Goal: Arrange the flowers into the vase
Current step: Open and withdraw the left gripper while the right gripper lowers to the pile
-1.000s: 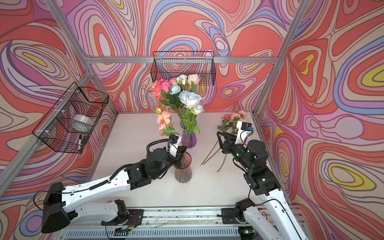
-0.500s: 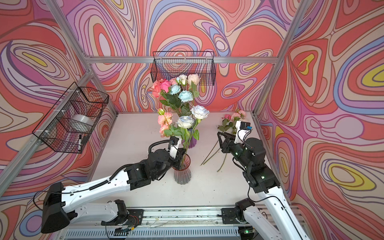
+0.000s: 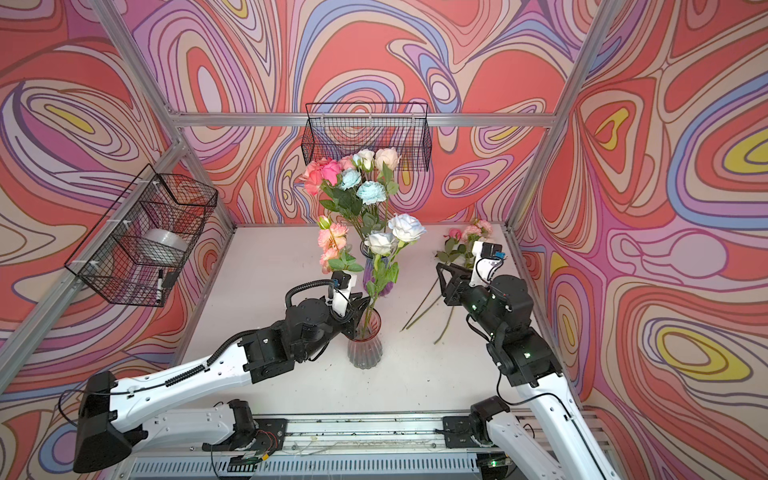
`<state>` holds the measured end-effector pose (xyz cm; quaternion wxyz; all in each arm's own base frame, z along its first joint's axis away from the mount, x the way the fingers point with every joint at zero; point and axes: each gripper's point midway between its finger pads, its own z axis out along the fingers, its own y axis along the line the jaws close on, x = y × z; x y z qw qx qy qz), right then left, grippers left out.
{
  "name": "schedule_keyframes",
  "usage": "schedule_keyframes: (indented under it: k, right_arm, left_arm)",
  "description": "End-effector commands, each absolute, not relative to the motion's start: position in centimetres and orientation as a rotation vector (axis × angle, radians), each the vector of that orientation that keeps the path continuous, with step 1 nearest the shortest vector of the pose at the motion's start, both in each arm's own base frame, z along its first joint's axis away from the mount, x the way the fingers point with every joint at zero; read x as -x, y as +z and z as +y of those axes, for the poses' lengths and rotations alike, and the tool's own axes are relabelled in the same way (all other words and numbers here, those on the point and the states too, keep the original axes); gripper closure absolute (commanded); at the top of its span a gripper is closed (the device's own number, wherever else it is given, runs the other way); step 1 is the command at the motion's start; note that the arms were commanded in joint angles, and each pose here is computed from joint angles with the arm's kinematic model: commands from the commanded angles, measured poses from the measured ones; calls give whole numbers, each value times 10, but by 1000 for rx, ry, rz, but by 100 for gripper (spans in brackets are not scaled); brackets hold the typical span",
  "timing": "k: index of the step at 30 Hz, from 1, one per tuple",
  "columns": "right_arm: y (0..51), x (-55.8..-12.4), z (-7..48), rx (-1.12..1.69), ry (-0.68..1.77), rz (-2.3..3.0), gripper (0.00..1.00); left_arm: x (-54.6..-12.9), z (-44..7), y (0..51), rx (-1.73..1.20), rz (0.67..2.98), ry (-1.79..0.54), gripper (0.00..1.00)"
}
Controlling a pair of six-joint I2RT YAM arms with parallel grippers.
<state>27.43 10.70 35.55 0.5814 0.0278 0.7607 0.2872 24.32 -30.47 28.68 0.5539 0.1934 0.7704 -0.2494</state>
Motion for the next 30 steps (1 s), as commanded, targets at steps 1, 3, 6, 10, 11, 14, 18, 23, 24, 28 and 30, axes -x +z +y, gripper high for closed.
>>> schedule_keyframes:
  k: [1,3,6,10,11,14,18,23,24,28,30]
  right_arm:
    - [364,-273,104,-61,648,1755,60]
    - [361,-275,103,-74,641,1768,60]
    - [349,-282,101,-114,619,1814,60]
    - [331,-294,100,-168,592,1889,60]
    - [325,-297,98,-188,579,1910,60]
    - [310,-307,91,-259,526,1968,60]
    - [281,-321,86,-324,449,2065,61]
    - [239,-346,79,-374,367,2190,62]
    - [230,-352,76,-388,362,2213,62]
    - [193,-377,47,-507,330,2299,62]
    - [177,-388,30,-565,312,2331,62]
  left_arm:
    - [-239,-298,296,-450,1810,-603,73]
    - [-236,-295,306,-453,1800,-621,72]
    - [-229,-289,324,-456,1773,-653,69]
    - [-218,-279,340,-470,1743,-687,67]
    - [-215,-276,344,-476,1738,-692,66]
    - [-205,-264,351,-483,1733,-715,66]
    - [-192,-238,351,-449,1728,-735,66]
    - [-185,-192,319,-337,1821,-660,66]
    - [-184,-183,307,-306,1851,-635,66]
    - [-180,-165,256,-219,1978,-602,66]
    - [-176,-168,227,-214,2037,-616,65]
